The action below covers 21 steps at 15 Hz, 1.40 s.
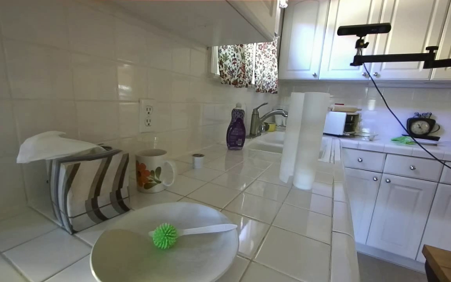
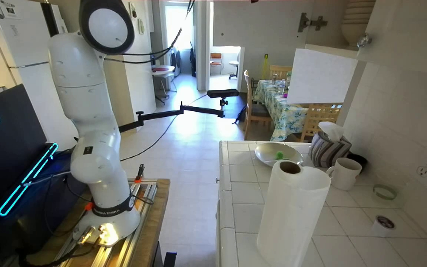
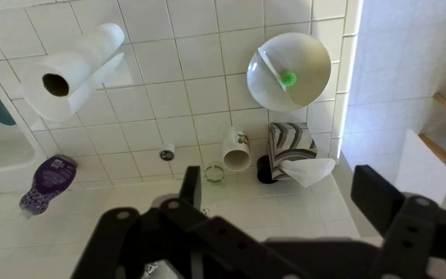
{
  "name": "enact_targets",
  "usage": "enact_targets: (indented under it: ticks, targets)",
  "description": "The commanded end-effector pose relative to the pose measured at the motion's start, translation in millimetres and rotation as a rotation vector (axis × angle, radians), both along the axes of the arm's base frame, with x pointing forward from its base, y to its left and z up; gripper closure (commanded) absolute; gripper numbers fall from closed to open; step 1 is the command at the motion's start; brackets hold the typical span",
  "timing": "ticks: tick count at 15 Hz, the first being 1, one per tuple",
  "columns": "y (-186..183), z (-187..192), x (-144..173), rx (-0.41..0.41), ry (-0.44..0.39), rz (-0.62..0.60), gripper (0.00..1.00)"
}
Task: Open the left cabinet door.
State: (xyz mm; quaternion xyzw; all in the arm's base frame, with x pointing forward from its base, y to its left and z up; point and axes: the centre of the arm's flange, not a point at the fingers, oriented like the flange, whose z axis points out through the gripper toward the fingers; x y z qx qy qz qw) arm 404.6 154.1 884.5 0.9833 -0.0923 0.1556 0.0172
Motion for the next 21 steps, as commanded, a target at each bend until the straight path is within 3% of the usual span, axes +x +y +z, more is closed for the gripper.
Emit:
enact_targets:
  ticks: [1, 5, 11, 13, 14, 21]
  targets:
    - [-18, -73, 11, -0.007, 0.006, 0.036, 0.0]
    - [-20, -101, 26, -0.025, -0.004, 0.095, 0.0]
    - [-31, -126, 10, -0.041, -0.018, 0.107, 0.0]
    - [-37, -134, 2, -0.003, 0.018, 0.129, 0.0]
    - [-21, -106, 33, -0.048, 0.01, 0.093, 0.0]
    - [-30, -121, 17, -0.03, 0.027, 0.102, 0.0]
